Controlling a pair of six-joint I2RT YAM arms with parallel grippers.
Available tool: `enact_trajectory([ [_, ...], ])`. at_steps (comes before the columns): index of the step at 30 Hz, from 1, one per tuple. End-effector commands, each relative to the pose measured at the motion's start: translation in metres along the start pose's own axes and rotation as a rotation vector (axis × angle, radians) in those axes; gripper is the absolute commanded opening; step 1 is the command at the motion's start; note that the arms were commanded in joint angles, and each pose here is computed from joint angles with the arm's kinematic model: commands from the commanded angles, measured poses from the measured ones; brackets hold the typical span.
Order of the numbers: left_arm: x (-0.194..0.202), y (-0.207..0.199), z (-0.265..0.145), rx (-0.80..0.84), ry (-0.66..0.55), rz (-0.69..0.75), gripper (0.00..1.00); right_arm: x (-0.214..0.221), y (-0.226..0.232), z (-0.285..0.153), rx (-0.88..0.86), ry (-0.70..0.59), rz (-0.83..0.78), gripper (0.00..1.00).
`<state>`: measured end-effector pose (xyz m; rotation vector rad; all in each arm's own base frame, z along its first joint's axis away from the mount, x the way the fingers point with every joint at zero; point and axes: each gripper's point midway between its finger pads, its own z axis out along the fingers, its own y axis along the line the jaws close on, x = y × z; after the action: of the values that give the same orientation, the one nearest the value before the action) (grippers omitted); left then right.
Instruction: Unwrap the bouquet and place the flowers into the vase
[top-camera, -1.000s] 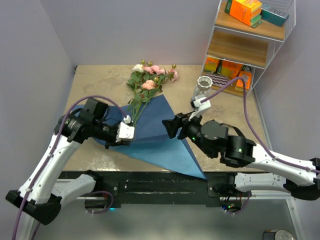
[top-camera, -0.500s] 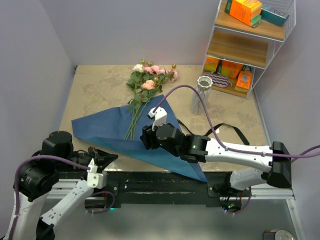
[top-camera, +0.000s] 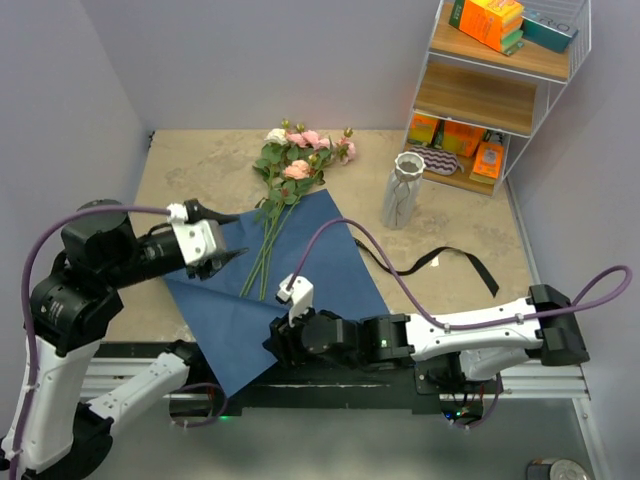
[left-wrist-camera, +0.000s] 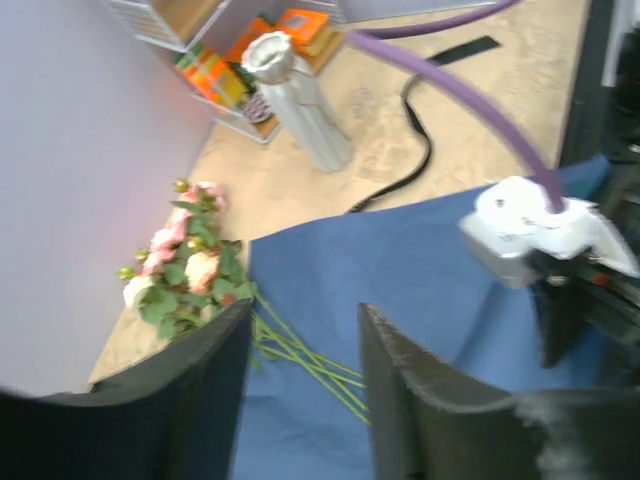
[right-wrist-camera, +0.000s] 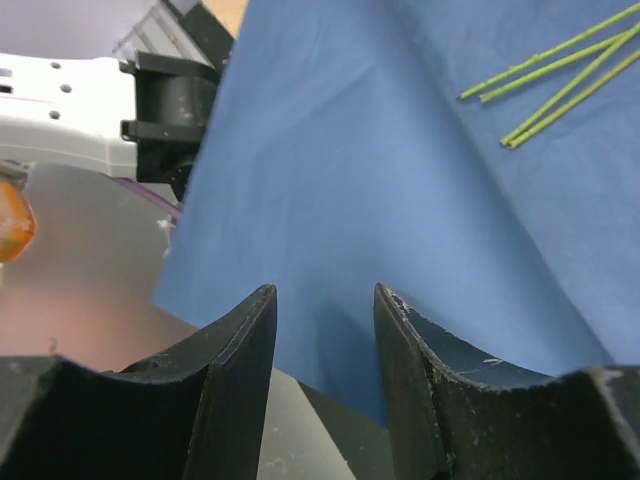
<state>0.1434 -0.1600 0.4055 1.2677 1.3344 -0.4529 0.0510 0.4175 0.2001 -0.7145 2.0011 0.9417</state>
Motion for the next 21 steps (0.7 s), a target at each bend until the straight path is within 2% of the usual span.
enact_trajectory([
  [1,0.001,0.05,0.017,-0.206,0.038,-0.196,0.62,-0.051,0.0,-0.033,0.012,-0.149,0.099,0.49],
  [4,0.054,0.058,0.042,-0.234,0.218,-0.32,0.65,-0.09,-0.011,-0.062,0.046,-0.245,0.106,0.52],
  [7,0.112,0.058,0.058,-0.268,0.386,-0.358,0.67,-0.113,-0.03,-0.079,0.12,-0.295,0.113,0.56],
  [9,0.148,0.06,0.064,-0.301,0.494,-0.359,0.68,-0.116,-0.05,-0.077,0.192,-0.287,0.095,0.58],
  [13,0.235,0.025,0.072,-0.197,0.754,-0.372,0.7,-0.104,-0.095,-0.053,0.293,-0.22,0.107,0.58],
  [16,0.264,0.007,0.075,-0.09,0.834,-0.323,0.69,-0.084,-0.121,-0.037,0.379,-0.156,0.07,0.57],
  [18,0.263,-0.013,0.076,0.042,0.814,-0.314,0.69,-0.068,-0.129,-0.031,0.418,-0.104,0.051,0.56],
  [19,0.261,-0.021,0.075,0.101,0.803,-0.304,0.68,-0.055,-0.131,-0.026,0.419,-0.072,0.051,0.55],
  [20,0.257,-0.041,0.068,0.235,0.792,-0.281,0.68,-0.049,-0.131,-0.024,0.407,-0.057,0.054,0.54],
  [21,0.255,-0.047,0.064,0.279,0.787,-0.262,0.68,-0.04,-0.116,-0.019,0.328,-0.028,0.065,0.53],
])
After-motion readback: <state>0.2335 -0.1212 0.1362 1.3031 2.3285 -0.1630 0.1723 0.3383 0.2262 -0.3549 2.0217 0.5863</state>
